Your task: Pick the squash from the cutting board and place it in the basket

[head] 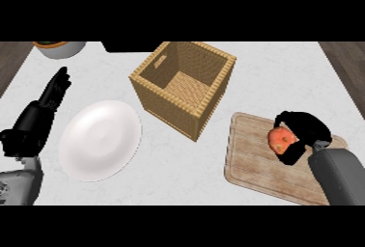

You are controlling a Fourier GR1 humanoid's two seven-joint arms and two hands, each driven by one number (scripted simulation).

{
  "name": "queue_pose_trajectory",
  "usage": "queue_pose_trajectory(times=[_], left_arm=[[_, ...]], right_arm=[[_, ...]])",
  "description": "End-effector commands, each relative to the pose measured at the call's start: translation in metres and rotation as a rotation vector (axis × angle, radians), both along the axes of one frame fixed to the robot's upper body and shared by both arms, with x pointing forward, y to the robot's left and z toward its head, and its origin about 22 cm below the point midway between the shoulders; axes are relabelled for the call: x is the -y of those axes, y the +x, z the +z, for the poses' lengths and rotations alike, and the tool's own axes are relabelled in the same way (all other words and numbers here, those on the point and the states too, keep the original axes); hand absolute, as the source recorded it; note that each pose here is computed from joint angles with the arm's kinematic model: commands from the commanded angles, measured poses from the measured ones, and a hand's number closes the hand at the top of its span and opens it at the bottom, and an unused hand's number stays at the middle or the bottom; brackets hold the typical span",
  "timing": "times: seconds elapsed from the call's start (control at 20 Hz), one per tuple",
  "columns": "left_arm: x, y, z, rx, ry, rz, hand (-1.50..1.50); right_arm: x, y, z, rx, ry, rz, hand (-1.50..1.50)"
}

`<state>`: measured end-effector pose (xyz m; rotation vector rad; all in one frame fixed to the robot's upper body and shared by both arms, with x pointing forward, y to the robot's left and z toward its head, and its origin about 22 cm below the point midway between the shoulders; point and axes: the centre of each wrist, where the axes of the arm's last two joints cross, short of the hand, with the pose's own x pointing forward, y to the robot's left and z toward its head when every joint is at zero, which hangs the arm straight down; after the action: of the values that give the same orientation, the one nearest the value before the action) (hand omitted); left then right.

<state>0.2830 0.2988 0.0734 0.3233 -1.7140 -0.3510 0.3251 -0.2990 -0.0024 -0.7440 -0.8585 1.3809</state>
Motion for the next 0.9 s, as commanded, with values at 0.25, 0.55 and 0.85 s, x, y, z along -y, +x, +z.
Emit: queue_pose_trajectory(times=[0.25, 0.55, 0.85], left_arm=[[-0.004, 0.003, 0.004, 0.004, -0.006, -0.004, 0.00], [-0.011, -0.005, -0.001, -0.019, 0.005, -0.004, 0.00], [-0.003, -0.003, -0.007, -0.024, 0.000, -0.001, 0.00]], right_arm=[[0.011, -0.037, -0.007, 0.267, -0.121, -0.580, 1.50], [-0.011, -0.034, 0.081, 0.713, 0.117, -0.614, 1.50], [-0.053, -0.051, 0.156, 0.953, 0.516, -0.490, 1.50]])
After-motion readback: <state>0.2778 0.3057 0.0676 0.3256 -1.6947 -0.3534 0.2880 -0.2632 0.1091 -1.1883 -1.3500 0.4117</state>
